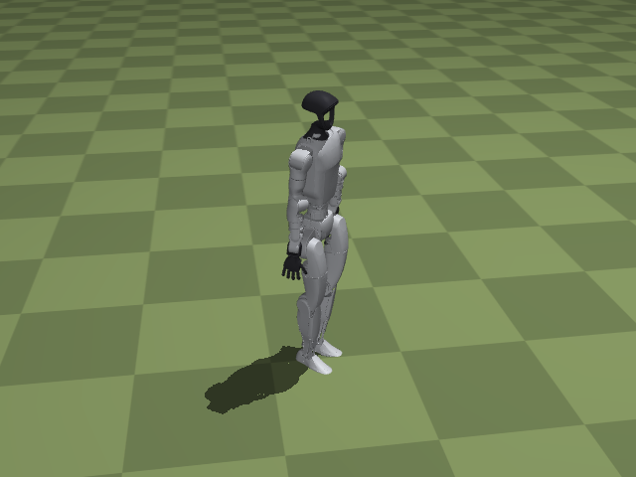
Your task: Upper body actions
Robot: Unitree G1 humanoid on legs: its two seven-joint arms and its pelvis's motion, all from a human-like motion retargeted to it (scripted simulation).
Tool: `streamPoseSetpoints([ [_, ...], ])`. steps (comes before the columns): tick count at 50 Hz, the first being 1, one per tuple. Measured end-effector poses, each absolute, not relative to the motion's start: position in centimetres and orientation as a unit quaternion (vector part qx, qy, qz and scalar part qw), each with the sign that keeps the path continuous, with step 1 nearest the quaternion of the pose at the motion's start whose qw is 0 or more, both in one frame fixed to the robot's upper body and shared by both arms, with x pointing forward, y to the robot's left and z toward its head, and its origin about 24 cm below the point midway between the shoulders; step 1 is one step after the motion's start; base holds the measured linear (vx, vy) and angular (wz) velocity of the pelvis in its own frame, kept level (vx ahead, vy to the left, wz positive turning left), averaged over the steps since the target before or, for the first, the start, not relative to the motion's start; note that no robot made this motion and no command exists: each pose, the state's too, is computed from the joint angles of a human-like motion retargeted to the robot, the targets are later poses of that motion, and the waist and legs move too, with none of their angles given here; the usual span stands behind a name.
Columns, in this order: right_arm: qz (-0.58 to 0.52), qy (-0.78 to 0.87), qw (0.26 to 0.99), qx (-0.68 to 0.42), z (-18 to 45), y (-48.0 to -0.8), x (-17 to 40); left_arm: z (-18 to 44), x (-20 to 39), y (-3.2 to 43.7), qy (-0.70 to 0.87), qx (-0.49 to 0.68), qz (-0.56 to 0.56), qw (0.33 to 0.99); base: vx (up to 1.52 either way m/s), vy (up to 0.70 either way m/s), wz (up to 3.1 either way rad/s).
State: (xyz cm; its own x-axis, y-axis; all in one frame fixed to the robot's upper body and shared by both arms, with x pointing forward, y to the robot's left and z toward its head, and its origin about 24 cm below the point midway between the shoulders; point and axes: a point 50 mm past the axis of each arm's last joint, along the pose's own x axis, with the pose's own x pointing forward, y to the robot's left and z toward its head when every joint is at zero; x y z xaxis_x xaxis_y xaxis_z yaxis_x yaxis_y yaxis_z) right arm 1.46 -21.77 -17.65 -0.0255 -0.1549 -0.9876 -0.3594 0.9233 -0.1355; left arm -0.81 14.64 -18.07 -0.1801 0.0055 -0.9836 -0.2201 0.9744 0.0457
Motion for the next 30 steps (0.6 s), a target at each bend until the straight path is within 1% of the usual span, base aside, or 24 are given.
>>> streamPoseSetpoints([
  [5,0.074,0.715,0.669,-0.191,-17.6,-22.1,1.6,-17.8,-1.7,15.3,0.780,-0.045,0.084,0.618,-0.08,0.02,-0.63],
  [10,0.091,0.687,0.689,-0.211,-17.5,-21.7,3.9,-17.7,-2.3,15.7,0.790,-0.030,0.070,0.608,-0.03,-0.07,-1.36],
  [15,0.106,0.668,0.702,-0.225,-17.5,-21.3,4.8,-17.7,-2.5,15.9,0.793,-0.017,0.060,0.606,0.02,-0.16,-1.60],
  [22,0.089,0.683,0.691,-0.218,-17.5,-21.9,3.6,-17.9,-1.0,16.4,0.773,-0.025,0.073,0.630,0.06,-0.17,-1.88],
  [30,0.031,0.728,0.665,-0.164,-17.5,-22.6,0.4,-17.9,1.4,17.2,0.751,-0.025,0.094,0.653,0.14,-0.14,-1.44],
])
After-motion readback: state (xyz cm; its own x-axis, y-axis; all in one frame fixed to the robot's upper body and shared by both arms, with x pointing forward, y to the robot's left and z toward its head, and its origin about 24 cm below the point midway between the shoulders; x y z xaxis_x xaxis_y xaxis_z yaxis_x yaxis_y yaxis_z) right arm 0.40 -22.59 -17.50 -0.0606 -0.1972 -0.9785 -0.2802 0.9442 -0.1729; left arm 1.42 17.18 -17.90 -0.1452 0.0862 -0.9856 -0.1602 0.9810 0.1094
